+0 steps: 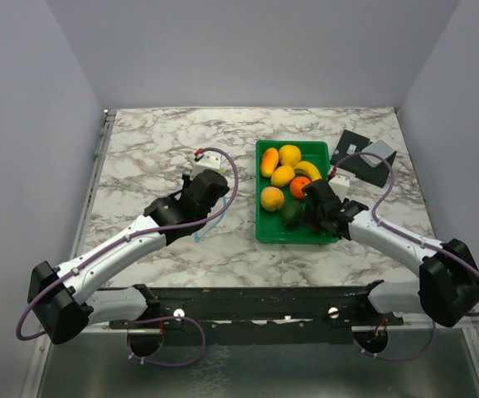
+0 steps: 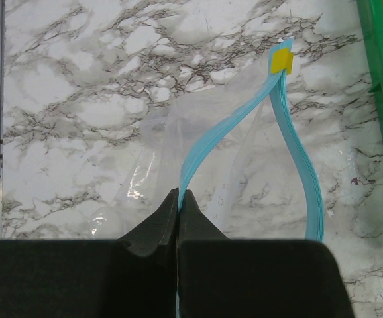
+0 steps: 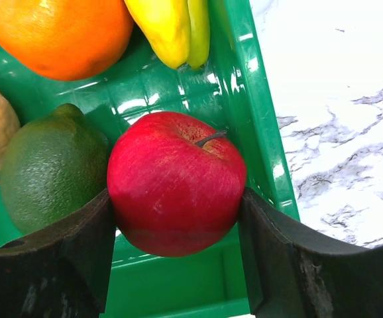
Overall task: Place the food in the zip-top bag and seal the zipper
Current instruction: Pick up the fake vegetable from the bin.
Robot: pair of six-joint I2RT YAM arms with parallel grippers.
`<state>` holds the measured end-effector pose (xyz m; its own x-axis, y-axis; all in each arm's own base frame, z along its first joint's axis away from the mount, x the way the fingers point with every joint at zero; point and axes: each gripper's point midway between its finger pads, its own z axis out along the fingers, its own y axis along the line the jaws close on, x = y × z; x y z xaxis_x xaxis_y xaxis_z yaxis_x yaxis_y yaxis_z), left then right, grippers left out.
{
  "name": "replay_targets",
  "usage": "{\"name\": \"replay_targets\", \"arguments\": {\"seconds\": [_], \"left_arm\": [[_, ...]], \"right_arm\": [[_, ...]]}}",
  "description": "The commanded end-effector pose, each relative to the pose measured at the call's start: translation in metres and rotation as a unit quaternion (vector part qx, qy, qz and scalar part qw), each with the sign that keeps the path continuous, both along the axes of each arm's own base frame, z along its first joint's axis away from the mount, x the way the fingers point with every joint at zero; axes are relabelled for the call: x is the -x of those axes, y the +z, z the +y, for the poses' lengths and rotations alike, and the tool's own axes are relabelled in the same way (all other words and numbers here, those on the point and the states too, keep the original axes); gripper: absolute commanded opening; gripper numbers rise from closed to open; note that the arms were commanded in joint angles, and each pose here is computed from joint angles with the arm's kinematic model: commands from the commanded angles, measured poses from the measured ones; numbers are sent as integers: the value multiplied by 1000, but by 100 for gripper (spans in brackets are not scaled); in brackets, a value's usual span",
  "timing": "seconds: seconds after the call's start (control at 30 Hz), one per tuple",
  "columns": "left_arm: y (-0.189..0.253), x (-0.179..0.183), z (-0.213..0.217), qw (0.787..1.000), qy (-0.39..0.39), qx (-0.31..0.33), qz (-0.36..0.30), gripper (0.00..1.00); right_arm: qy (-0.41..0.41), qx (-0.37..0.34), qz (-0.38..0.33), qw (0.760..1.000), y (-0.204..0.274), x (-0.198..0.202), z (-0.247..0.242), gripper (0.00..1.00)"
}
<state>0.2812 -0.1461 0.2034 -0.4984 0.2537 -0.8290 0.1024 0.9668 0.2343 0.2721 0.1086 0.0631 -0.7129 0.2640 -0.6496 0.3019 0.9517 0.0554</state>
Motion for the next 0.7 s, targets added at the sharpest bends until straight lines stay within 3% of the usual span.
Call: {"name": "replay_targets", "arguments": {"seconds": [0.0, 0.3, 0.67], "left_arm": [[2, 2, -2, 1000, -9, 11, -2, 0], [2, 2, -3, 1000, -11, 12, -2, 0], [2, 2, -4, 1000, -13, 15, -2, 0]], "right_arm": [[2, -3, -23, 1000, 17, -3, -4, 41], [83, -38, -56, 994, 58, -7, 18, 25], [234, -154, -147, 949, 137, -5, 76, 22]]}}
